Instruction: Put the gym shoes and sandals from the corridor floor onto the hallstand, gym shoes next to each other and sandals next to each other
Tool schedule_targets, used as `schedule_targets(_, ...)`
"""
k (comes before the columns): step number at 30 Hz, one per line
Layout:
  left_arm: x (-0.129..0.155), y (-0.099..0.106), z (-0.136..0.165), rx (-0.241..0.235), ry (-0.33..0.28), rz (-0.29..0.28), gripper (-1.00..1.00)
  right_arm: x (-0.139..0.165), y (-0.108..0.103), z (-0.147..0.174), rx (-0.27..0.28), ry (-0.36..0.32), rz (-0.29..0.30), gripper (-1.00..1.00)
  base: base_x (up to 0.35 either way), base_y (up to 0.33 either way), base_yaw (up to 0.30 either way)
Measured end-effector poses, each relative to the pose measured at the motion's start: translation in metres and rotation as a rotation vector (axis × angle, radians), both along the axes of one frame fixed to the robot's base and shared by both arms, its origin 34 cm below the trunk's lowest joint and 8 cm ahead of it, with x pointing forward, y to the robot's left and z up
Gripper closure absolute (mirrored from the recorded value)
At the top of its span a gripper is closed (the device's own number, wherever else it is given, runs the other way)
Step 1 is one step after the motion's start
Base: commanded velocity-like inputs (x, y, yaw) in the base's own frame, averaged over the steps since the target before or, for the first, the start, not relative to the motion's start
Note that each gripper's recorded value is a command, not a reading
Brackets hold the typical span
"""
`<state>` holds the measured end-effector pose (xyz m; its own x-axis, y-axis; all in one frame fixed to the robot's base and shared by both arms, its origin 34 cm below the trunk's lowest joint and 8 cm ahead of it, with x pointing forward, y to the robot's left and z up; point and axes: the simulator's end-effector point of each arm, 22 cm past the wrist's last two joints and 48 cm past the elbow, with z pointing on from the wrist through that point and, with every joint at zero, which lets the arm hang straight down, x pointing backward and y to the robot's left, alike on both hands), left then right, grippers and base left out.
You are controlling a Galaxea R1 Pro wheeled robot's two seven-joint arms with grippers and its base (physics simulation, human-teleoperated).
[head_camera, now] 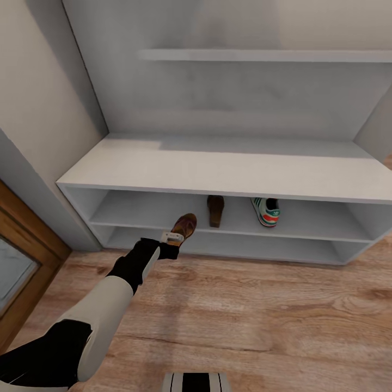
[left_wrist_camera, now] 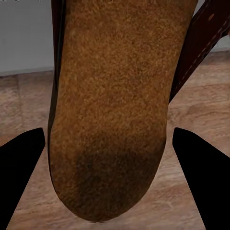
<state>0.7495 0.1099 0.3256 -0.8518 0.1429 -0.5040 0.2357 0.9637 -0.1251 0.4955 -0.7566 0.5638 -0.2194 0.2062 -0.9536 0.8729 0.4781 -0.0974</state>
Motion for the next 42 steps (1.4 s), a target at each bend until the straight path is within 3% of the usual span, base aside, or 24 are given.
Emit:
schedule_targets(19,0.0000,-0.0001,0.0002,-0.002,0.000,0.001,1.00,0.0000,0.0000,0.0001,0.000,0.000,0.000,1.00,0.213,-0.021,0.000)
schedule_targets(35,-0.0014,-0.0047,0.0001,-0.025,0.005,0.007,1.00,-0.0001,0.0000,0.0001,0.000,0.000,0.000,1.00,0.089,0.000,0.000)
schedule_targets(42,-0.0001,0.0002,-0.0004,0.004,-0.005,-0.001,1.00,0.0002,0.0004,-0.0003,0.000,0.001,0.000,1.00,0.006,-0.049,0.000)
